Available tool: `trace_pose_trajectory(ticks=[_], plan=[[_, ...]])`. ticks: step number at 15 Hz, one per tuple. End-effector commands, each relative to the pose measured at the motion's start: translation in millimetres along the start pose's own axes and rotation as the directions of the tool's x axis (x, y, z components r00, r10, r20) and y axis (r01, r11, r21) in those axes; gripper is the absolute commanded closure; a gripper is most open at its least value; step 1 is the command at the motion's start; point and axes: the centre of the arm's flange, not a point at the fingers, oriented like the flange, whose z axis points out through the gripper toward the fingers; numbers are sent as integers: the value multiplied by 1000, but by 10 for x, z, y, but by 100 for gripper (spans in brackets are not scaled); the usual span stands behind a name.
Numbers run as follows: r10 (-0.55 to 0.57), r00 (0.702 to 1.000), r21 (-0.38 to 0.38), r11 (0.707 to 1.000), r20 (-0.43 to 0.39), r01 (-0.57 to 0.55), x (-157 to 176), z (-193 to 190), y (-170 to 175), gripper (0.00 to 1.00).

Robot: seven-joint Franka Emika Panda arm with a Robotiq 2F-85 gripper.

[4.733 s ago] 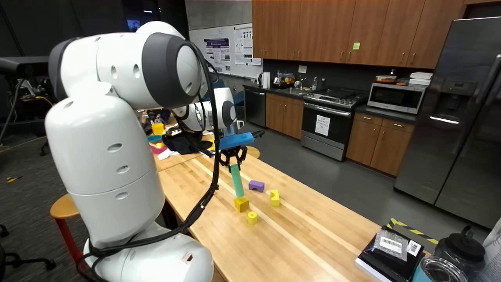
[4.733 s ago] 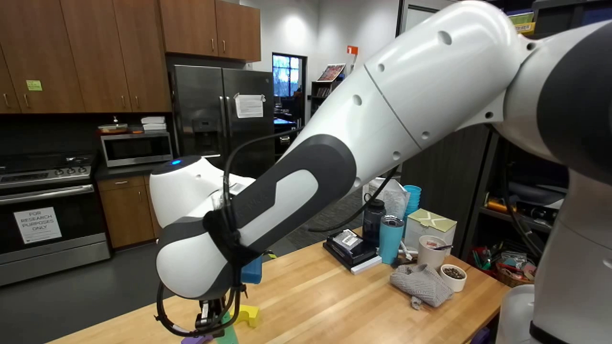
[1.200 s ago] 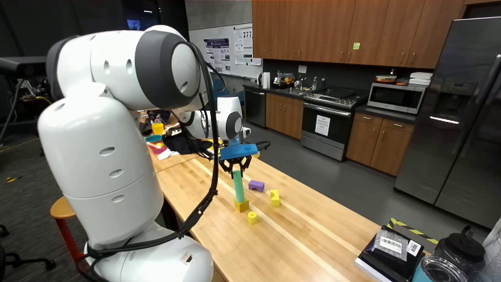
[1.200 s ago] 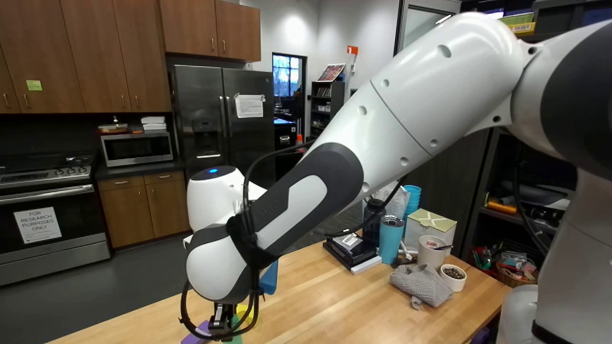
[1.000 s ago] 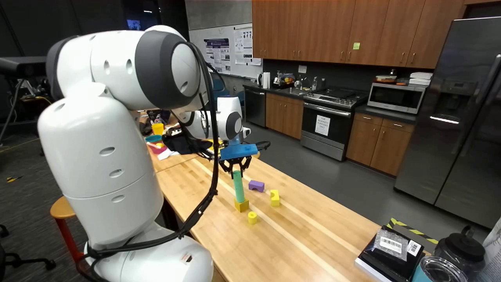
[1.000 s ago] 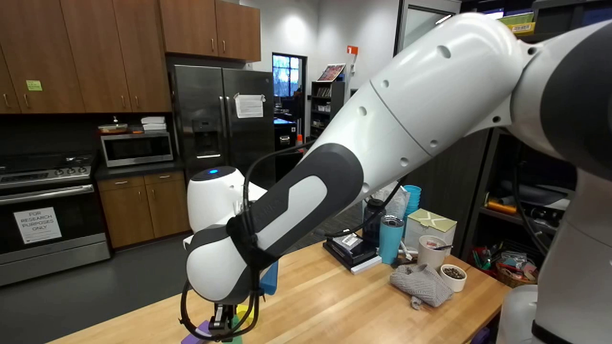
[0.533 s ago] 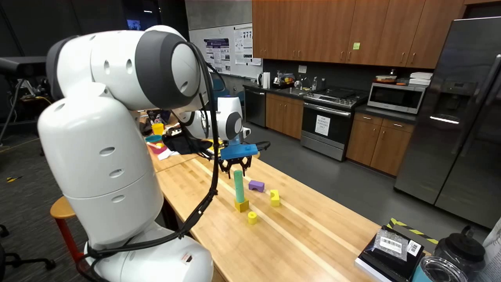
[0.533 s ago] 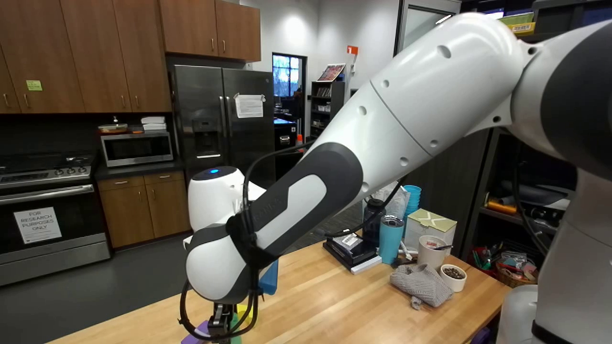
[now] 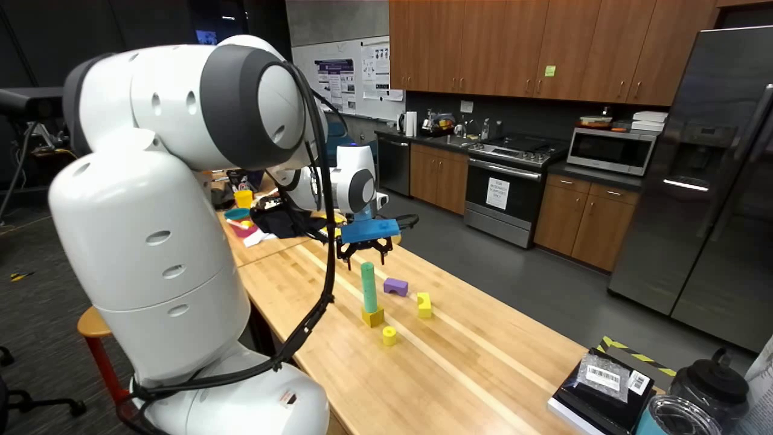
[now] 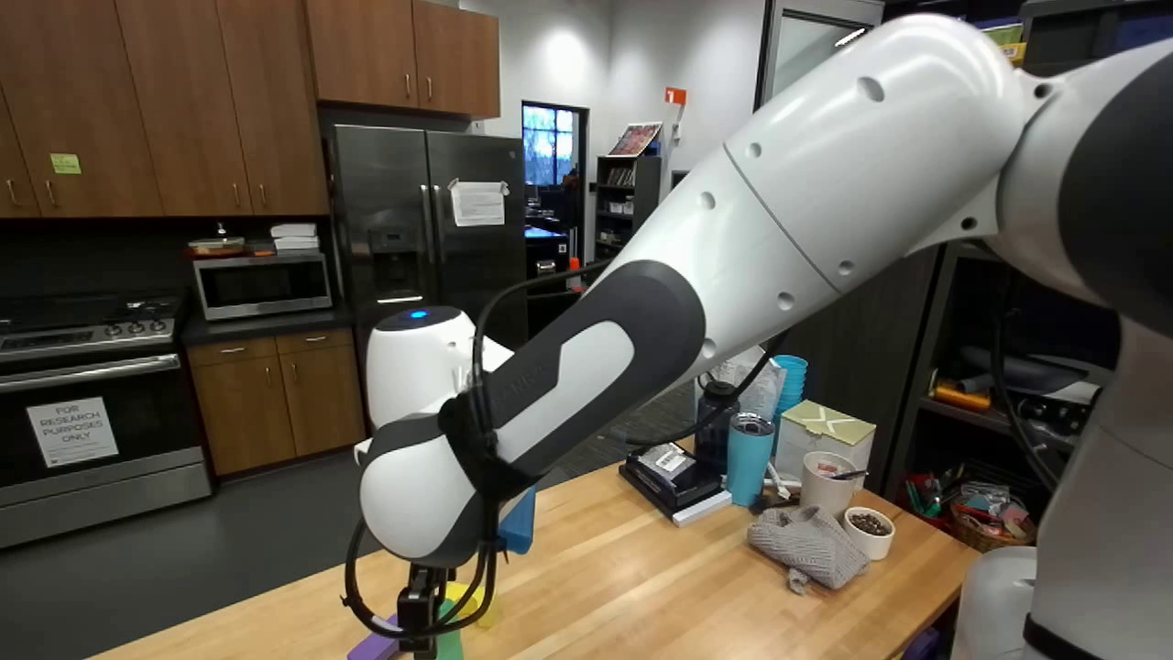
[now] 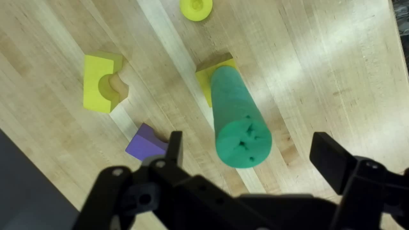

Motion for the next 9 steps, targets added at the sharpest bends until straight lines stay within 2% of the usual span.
trace_pose_trajectory(ticks=[1, 5, 9], plan=[[21, 999, -38, 999, -42, -23, -186, -320, 103, 0], [60, 996, -62, 996, -71, -64, -342, -484, 245, 0], [101, 993, -51, 993, -60, -104, -526, -386, 332, 0]])
